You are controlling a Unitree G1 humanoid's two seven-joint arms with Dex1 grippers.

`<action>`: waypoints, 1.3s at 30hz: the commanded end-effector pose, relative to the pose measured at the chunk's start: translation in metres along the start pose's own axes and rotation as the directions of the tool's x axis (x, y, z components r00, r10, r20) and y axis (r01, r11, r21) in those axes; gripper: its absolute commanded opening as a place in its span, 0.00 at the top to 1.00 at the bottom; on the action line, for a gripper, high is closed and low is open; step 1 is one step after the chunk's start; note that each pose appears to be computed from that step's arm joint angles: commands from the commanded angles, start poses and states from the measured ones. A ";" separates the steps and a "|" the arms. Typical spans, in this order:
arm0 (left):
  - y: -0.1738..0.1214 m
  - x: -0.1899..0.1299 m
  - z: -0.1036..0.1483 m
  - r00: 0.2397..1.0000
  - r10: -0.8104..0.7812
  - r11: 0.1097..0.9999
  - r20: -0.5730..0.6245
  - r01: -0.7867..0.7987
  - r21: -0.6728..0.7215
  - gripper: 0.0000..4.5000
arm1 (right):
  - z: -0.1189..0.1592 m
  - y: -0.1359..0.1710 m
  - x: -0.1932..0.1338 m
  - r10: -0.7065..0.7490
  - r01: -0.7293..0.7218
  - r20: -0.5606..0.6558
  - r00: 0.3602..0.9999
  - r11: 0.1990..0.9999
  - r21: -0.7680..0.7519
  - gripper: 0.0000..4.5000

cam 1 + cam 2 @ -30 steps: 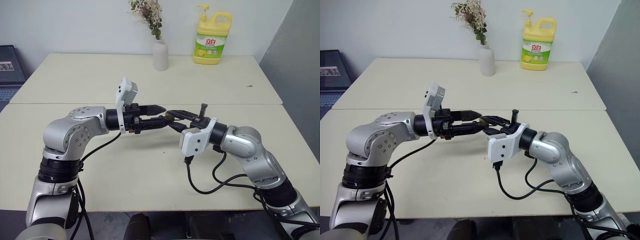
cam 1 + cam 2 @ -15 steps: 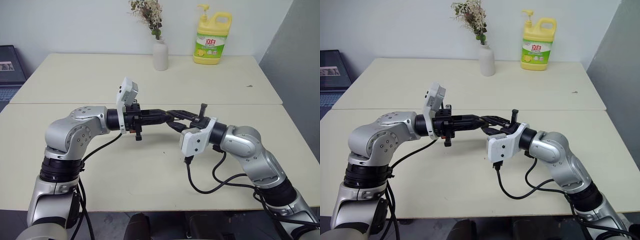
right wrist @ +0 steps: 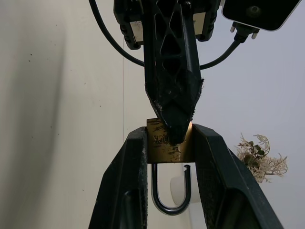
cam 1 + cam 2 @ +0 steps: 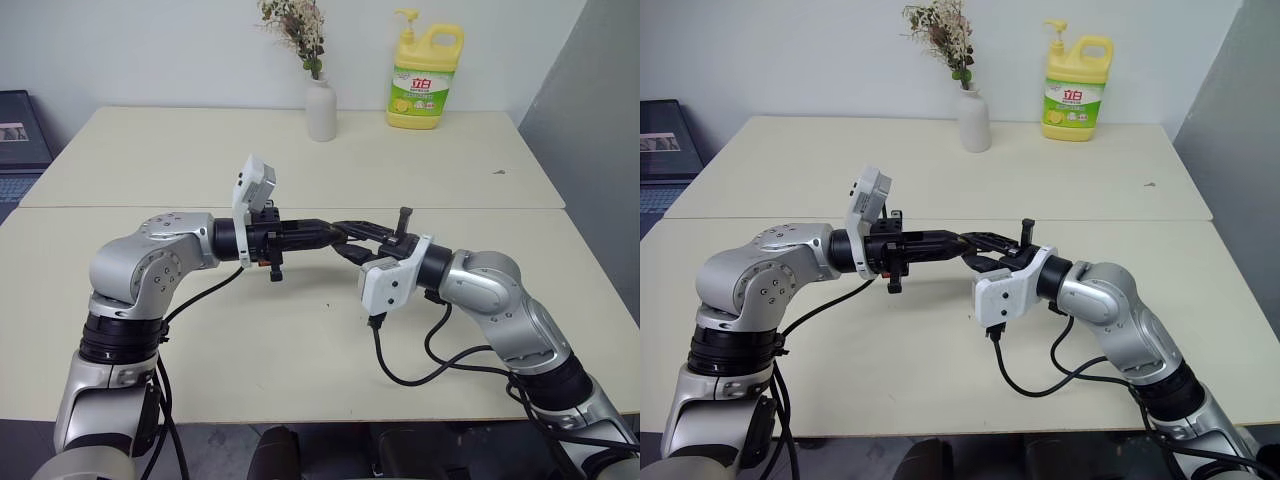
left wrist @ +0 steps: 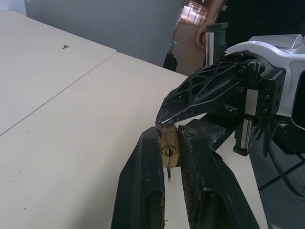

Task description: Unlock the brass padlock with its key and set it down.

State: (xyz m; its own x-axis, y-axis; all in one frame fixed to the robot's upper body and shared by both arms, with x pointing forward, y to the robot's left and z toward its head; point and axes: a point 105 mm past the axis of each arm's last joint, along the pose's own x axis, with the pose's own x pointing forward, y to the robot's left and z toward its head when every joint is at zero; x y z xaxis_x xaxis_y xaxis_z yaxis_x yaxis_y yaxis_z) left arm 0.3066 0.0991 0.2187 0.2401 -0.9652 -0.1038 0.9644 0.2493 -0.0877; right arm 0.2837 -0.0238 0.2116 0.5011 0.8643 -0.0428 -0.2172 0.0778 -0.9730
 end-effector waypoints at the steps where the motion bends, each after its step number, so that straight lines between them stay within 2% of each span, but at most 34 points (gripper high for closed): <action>1: -0.002 -0.001 0.008 1.000 -0.012 1.000 0.013 0.012 0.016 0.97 | 0.009 -0.013 -0.002 -0.050 0.052 0.042 0.998 0.997 -0.053 0.79; 2: -0.002 -0.001 0.008 1.000 -0.013 1.000 0.012 0.013 0.017 0.97 | 0.005 -0.011 -0.004 -0.049 0.050 0.031 0.998 0.998 -0.047 0.79; 3: -0.002 -0.001 0.008 1.000 -0.014 1.000 0.012 0.014 0.017 0.97 | 0.003 -0.010 -0.005 -0.048 0.049 0.023 0.999 0.998 -0.043 0.63; 6: -0.001 -0.002 0.009 1.000 -0.019 1.000 0.009 0.018 0.023 0.97 | -0.004 -0.006 -0.010 -0.038 0.037 -0.013 0.999 0.998 -0.058 0.41; 9: 0.000 -0.003 0.010 1.000 -0.021 0.999 0.006 0.021 0.029 0.97 | -0.008 -0.006 -0.015 -0.037 0.035 -0.035 0.999 0.998 -0.061 0.14; 12: 0.000 -0.005 0.011 0.999 -0.033 0.998 -0.002 0.033 0.050 0.97 | -0.014 -0.007 -0.026 -0.039 0.036 -0.060 0.997 0.998 -0.049 0.14; 15: -0.001 -0.008 0.013 0.996 -0.078 0.989 -0.031 0.081 0.122 0.97 | -0.016 -0.016 -0.041 -0.068 0.069 -0.062 0.996 0.997 0.024 0.14; 17: 0.000 -0.010 0.016 0.995 -0.097 0.985 -0.030 0.101 0.139 0.97 | -0.007 -0.024 -0.046 -0.091 0.091 -0.003 0.996 0.994 0.069 0.14; 20: 0.004 -0.012 0.020 0.993 -0.114 0.979 -0.042 0.119 0.165 0.97 | 0.016 -0.035 -0.053 -0.121 0.107 0.129 0.984 0.988 0.112 0.27; 24: 0.006 -0.012 0.025 0.989 -0.146 0.974 -0.038 0.150 0.172 0.97 | 0.031 -0.034 -0.055 -0.091 0.049 0.222 0.971 0.981 0.187 0.59; 29: 0.004 -0.011 0.028 0.984 -0.177 0.970 -0.033 0.180 0.162 0.97 | 0.034 -0.035 -0.049 -0.046 -0.017 0.262 0.964 0.972 0.233 1.00; 39: -0.002 -0.012 0.029 0.979 -0.203 0.968 -0.025 0.204 0.145 0.97 | 0.022 -0.030 -0.036 0.021 -0.090 0.242 0.970 0.956 0.278 1.00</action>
State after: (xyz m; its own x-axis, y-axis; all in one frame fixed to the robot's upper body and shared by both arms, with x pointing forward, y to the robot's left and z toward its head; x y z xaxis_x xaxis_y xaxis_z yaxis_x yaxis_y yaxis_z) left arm 0.3114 0.1104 0.2345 0.0575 -0.9902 -0.1271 0.9980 0.0602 -0.0168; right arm 0.2581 -0.0488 0.2385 0.2987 0.9541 -0.0239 -0.5137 0.1396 -0.8466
